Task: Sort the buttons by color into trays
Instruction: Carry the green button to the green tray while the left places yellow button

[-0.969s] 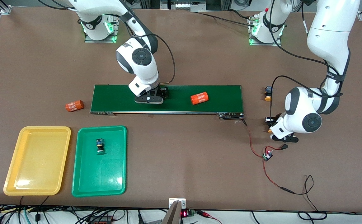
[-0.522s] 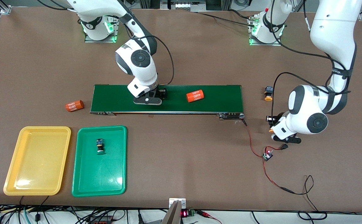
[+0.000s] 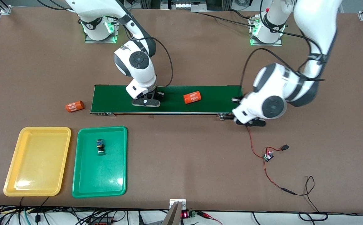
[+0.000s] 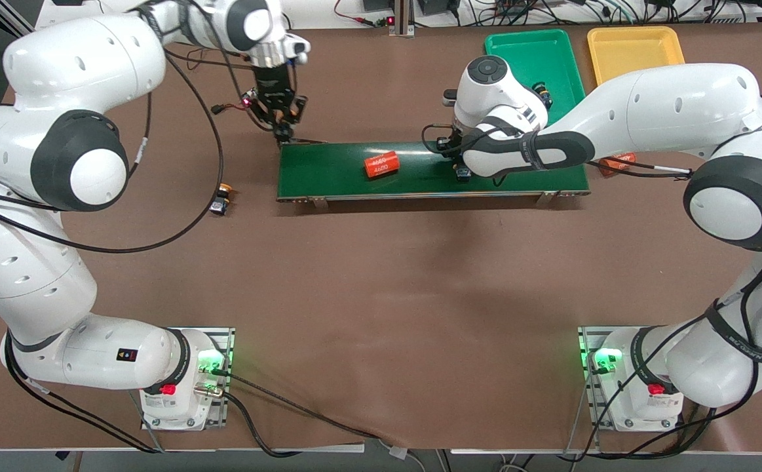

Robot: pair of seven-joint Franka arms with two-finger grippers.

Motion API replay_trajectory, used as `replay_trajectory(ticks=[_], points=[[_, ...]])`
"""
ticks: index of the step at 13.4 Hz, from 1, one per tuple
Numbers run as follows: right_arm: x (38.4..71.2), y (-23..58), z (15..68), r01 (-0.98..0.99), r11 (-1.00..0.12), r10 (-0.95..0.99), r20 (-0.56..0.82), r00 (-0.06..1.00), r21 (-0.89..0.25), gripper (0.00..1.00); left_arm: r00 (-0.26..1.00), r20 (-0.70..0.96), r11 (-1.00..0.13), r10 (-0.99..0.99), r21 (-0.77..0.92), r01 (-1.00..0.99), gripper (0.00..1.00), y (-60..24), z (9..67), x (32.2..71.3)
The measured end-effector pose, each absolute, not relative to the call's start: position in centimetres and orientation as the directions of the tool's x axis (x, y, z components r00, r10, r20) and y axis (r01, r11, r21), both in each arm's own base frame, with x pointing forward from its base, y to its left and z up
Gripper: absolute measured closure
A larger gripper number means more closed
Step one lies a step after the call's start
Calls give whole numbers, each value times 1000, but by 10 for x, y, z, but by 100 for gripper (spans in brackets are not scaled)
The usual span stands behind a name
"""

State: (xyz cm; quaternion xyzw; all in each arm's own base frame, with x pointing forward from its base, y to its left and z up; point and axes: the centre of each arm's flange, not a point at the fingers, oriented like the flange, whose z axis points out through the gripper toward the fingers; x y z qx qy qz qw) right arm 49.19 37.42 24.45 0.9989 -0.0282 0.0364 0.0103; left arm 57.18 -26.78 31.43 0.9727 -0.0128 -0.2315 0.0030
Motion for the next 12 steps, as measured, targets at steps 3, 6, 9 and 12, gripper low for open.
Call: replay_trajectory(ticks=[3,6,9,12], points=[[525,342,275,-28,-999,-24,106,994,40,67,900,-435,-999,34,-21,28,67,-321,287,536],[564,309,322,26,-997,35,113,993,74,67,908,-417,-999,52,-11,52,67,-337,263,516],[603,274,340,59,-997,64,126,990,46,67,923,-379,-997,65,14,76,65,-332,247,515],[652,238,335,84,-996,79,131,988,-29,67,929,-360,-995,90,17,103,39,-329,254,520]])
